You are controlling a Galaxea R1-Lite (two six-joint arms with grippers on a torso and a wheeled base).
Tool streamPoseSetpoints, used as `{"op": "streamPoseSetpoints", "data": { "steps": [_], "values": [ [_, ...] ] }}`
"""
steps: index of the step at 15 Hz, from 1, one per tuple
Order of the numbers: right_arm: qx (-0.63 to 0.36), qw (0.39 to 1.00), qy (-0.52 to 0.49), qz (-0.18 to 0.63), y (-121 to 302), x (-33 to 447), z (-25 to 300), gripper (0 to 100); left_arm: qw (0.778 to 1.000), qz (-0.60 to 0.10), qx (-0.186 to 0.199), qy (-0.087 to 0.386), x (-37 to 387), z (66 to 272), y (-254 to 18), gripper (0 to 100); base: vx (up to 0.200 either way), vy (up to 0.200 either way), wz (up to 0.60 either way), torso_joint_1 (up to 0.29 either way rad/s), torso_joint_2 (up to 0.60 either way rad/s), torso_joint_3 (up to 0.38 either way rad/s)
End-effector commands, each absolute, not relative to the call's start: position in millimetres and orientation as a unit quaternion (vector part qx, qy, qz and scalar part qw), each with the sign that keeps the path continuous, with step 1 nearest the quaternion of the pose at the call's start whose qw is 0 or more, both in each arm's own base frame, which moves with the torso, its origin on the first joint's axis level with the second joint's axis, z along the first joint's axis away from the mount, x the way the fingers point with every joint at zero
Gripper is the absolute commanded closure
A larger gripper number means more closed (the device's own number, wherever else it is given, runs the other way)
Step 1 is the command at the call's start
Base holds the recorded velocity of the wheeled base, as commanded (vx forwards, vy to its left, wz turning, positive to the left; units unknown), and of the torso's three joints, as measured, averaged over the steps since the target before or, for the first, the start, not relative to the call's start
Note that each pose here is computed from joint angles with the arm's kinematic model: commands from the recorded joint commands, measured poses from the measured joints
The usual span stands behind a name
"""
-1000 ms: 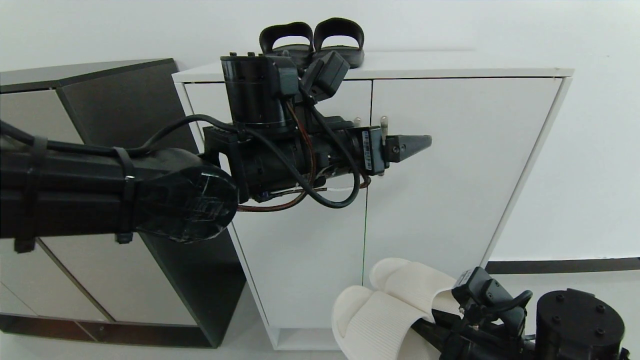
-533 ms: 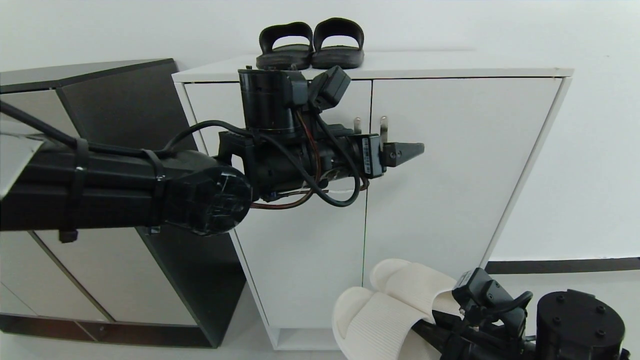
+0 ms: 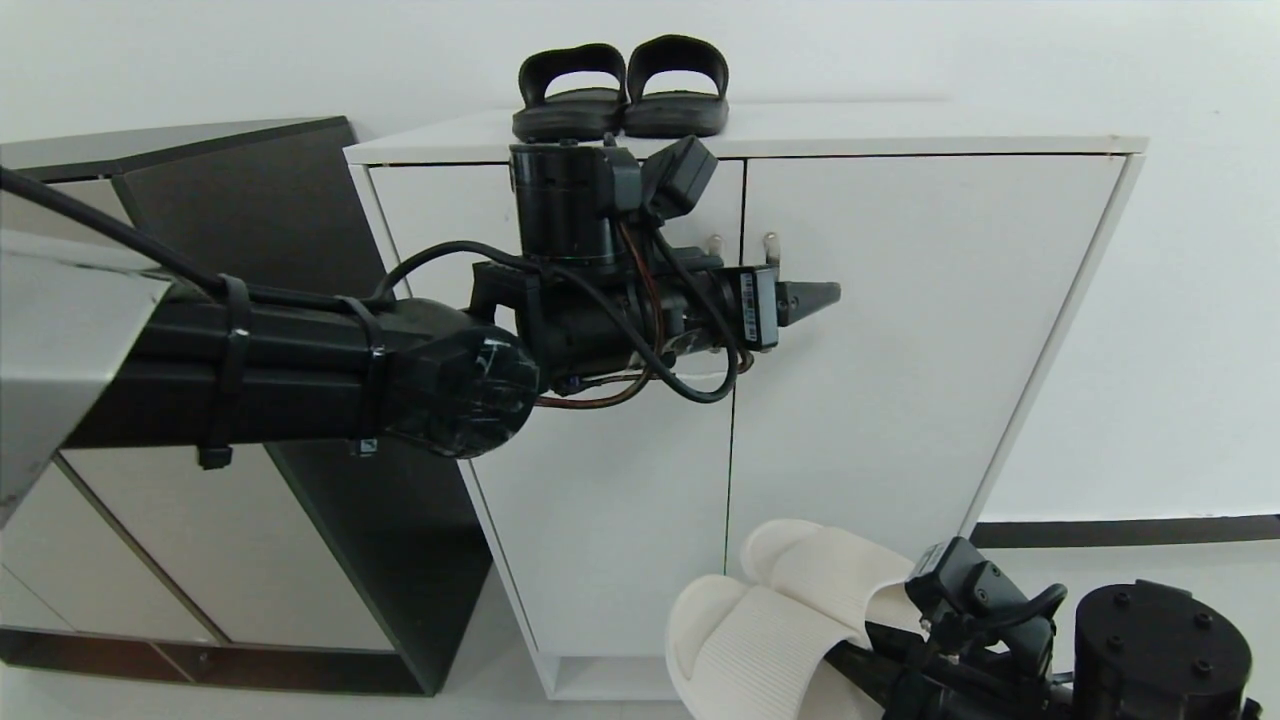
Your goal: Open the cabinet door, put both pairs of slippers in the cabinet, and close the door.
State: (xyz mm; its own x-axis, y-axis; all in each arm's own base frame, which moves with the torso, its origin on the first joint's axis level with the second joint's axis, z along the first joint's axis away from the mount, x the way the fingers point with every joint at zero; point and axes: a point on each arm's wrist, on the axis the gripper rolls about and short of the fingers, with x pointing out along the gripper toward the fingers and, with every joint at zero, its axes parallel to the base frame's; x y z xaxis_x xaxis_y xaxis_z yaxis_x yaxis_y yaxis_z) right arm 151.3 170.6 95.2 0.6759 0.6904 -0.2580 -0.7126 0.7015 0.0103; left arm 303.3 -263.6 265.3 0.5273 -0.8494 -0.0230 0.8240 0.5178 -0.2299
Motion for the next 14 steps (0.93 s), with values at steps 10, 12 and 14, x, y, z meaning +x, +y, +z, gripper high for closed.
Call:
{"op": "streamPoseSetpoints", "data": {
  "steps": [10, 12, 14],
  "values": [
    [-0.043, 0.879, 0.123, 0.458, 158, 121, 100, 100, 0.844, -0.524, -0.093, 0.072, 246, 278, -260, 100, 0.0, 0.0, 0.0, 0.0, 0.0, 0.0],
    [-0.044, 0.876, 0.124, 0.463, 158, 118, 100, 100, 0.843, -0.524, -0.093, 0.075, 234, 279, -248, 100, 0.0, 0.0, 0.0, 0.0, 0.0, 0.0],
    [-0.051, 0.871, 0.133, 0.47, 159, 114, 97, 100, 0.842, -0.525, -0.091, 0.08, 214, 278, -230, 100, 0.0, 0.0, 0.0, 0.0, 0.0, 0.0]
  ]
}}
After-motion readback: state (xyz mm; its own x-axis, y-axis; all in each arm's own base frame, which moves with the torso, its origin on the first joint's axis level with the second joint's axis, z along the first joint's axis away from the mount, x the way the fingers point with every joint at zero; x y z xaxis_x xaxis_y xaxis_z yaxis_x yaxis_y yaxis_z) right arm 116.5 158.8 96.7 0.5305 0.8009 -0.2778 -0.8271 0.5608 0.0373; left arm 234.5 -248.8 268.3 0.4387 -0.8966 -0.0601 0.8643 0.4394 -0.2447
